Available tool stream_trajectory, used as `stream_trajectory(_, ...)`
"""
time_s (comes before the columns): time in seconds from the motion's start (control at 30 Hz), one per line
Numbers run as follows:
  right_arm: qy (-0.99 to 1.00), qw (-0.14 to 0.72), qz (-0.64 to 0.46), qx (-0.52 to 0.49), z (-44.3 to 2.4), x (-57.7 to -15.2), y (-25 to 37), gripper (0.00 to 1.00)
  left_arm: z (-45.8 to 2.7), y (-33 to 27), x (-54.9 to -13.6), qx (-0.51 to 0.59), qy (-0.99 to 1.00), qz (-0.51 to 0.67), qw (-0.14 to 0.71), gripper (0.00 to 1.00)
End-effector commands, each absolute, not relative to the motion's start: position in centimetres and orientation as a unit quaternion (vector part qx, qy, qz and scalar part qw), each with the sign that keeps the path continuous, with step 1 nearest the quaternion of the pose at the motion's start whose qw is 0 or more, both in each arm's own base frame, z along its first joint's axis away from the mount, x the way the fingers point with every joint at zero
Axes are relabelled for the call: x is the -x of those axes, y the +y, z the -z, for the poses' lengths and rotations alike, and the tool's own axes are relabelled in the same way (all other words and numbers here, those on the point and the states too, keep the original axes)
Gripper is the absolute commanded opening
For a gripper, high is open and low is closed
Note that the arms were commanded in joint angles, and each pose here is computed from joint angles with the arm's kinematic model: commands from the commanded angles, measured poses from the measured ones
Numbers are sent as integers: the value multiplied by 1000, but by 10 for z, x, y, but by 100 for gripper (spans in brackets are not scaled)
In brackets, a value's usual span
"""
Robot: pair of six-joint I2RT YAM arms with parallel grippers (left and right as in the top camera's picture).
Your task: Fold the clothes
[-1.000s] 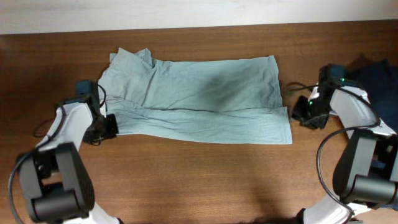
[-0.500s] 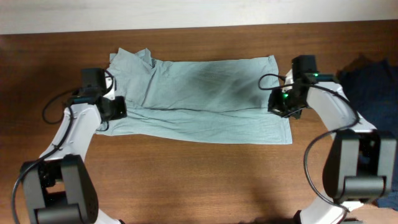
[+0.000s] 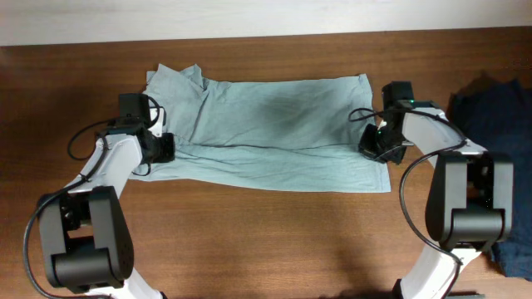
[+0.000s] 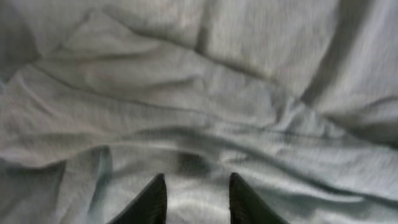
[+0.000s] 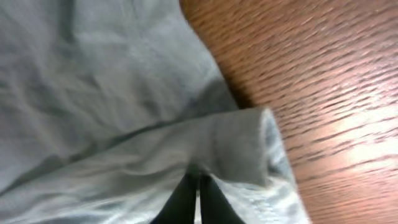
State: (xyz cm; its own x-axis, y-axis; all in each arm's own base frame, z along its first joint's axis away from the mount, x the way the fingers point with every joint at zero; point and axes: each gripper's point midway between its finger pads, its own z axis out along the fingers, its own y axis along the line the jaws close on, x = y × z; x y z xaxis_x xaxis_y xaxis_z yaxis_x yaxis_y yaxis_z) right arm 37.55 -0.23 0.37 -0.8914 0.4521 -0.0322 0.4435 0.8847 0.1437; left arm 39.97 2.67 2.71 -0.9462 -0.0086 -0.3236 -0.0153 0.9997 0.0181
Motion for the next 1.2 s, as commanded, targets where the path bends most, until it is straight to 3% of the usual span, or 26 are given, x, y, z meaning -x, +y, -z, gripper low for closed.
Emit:
stream_trajectory(0.0, 972, 114, -106, -176, -69, -399, -5, 16, -69, 29, -415, -6, 980, -16, 198, 47)
stream_trajectory(0.07, 968, 147, -109, -174, -108, -399, -7, 26, -107, 29, -422, -6, 975, -17, 223, 53)
stream_trajectory(0.13, 964, 168, -118, -167, -134, -393, -3, 31, -142, 26, -429, -8, 966, -11, 256, 72)
stream_trajectory(0.17, 964, 166, -127, -162, -142, -387, 4, 32, -154, 25, -431, -9, 963, -9, 270, 75)
stream_trajectory(0.33, 974, 92, -122, -166, -127, -356, 13, 31, -154, 25, -419, -9, 967, -7, 253, 66)
stream_trajectory(0.6, 977, 27, -118, -173, -95, -340, 15, 40, -99, 23, -397, -4, 986, 0, 167, 66)
stream_trajectory(0.77, 978, 19, -117, -174, -95, -336, 15, 48, -91, 23, -394, -4, 988, 1, 157, 67)
stream_trajectory(0.83, 977, 23, -120, -173, -95, -339, 16, 56, -93, 23, -399, -4, 986, 0, 167, 70)
stream_trajectory(0.97, 977, 33, -168, -126, -102, -344, 32, 59, -108, 14, -412, -10, 981, 26, 191, 71)
stream_trajectory(1.17, 979, 65, -156, -111, -142, -360, 26, 68, -175, 15, -430, -30, 973, 19, 228, 71)
